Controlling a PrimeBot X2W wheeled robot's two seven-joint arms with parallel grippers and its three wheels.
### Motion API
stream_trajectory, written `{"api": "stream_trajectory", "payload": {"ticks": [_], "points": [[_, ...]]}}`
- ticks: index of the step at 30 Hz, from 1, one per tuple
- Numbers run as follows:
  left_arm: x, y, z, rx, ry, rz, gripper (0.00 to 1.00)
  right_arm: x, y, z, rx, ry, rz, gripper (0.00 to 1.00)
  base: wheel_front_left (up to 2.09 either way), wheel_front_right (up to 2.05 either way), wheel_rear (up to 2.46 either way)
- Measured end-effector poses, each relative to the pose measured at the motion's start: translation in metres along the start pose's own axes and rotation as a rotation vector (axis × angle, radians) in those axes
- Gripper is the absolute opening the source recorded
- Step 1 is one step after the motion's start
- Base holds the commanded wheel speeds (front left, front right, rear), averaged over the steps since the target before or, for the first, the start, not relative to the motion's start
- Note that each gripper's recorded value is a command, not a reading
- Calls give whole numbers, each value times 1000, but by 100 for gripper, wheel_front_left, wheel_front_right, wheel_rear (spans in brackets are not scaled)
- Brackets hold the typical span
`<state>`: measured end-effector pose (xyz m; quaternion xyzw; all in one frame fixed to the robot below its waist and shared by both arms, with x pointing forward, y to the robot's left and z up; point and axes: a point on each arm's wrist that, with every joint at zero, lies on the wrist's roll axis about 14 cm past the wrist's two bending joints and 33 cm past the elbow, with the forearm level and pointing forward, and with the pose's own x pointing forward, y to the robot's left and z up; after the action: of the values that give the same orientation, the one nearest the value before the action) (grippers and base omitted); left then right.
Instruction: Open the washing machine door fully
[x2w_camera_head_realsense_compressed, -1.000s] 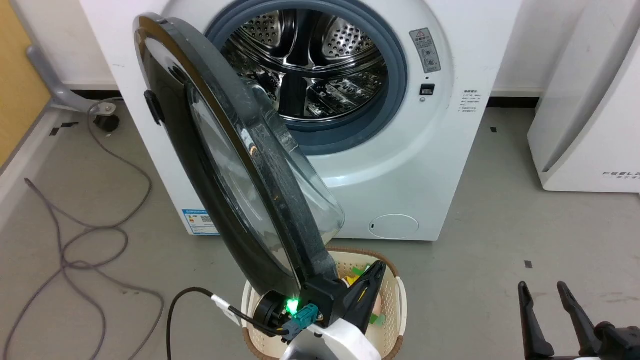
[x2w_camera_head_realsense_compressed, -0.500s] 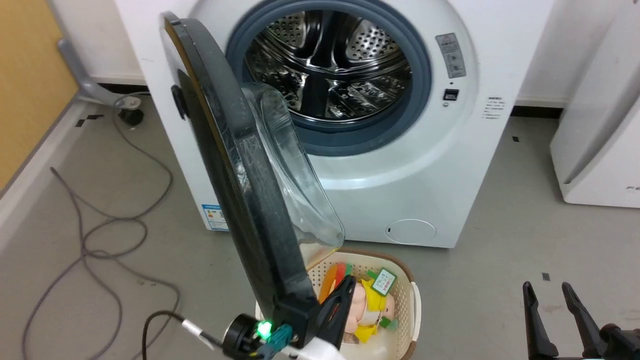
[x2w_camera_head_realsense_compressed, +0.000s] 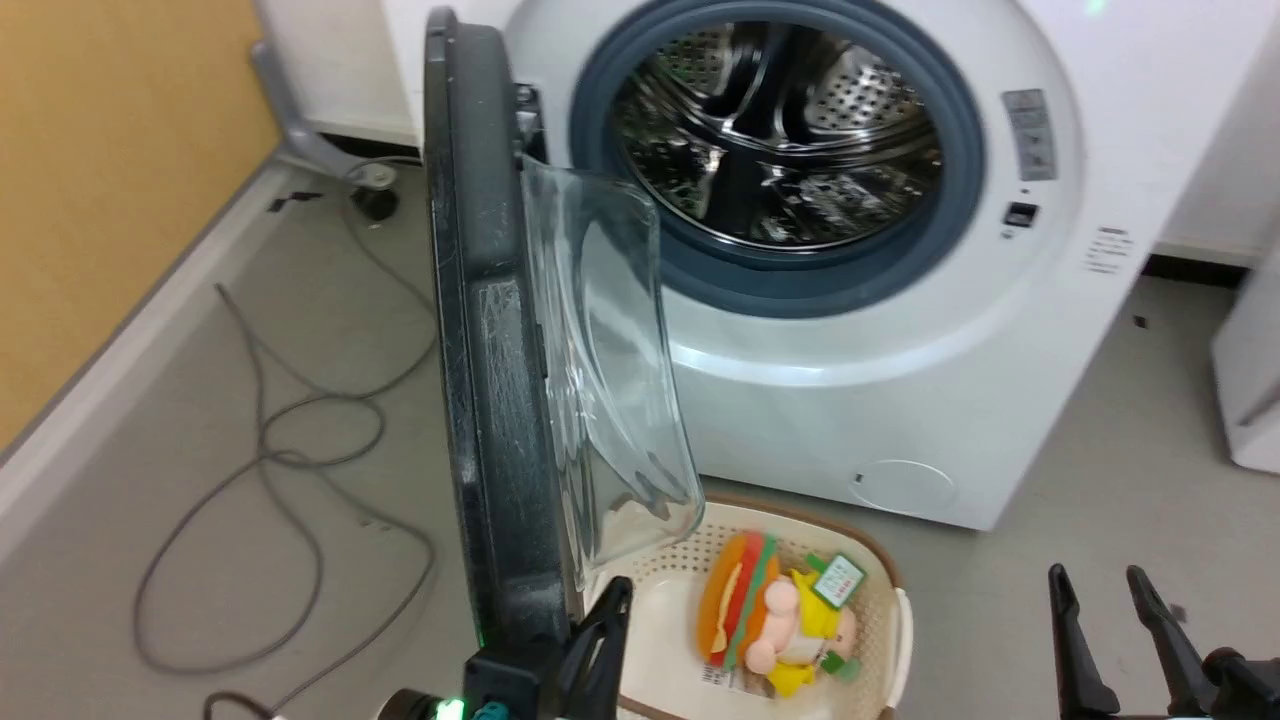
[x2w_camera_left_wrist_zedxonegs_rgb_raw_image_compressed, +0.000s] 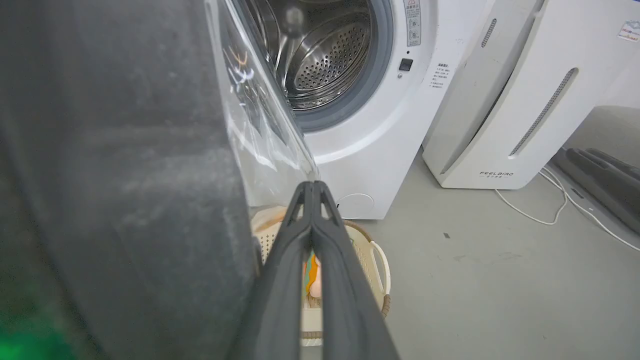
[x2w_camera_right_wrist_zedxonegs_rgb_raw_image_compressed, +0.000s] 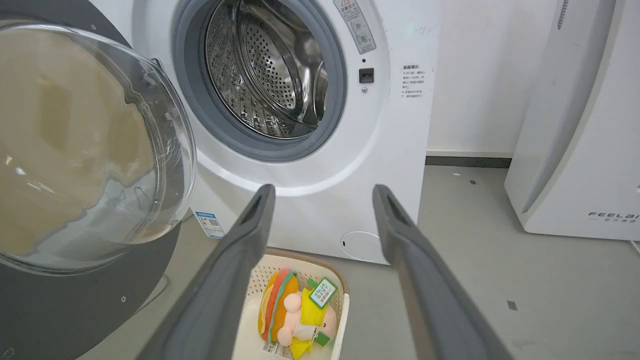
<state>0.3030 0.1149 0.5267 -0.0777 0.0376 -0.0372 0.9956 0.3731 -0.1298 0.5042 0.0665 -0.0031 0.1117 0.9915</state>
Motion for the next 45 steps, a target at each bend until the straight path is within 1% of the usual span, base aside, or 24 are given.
{"api": "stream_trajectory", "payload": {"ticks": [5, 10, 15, 21, 28, 33, 39, 45], "points": [[-18, 25, 3, -17, -10, 110, 0, 12, 17, -3, 4, 9, 56, 100, 0, 0, 0], [-34, 58, 7, -18, -28, 243, 0, 23, 37, -8, 11, 22, 119, 100, 0, 0, 0], [-46, 95, 15, 11, -61, 364, 0, 29, 49, -13, 14, 39, 154, 100, 0, 0, 0], [-55, 144, 20, 65, -77, 484, 0, 27, 49, -16, 17, 49, 154, 100, 0, 0, 0], [-55, 202, 33, 88, -137, 584, 0, 24, 37, -19, 18, 56, 119, 100, 0, 0, 0], [-54, 239, 41, 127, -163, 627, 0, 21, 30, -22, 28, 66, 97, 100, 0, 0, 0], [-47, 273, 43, 130, -168, 668, 0, 19, 26, -27, 33, 80, 83, 100, 0, 0, 0], [-43, 298, 45, 130, -161, 710, 0, 23, 23, -28, 38, 80, 74, 100, 0, 0, 0]]}}
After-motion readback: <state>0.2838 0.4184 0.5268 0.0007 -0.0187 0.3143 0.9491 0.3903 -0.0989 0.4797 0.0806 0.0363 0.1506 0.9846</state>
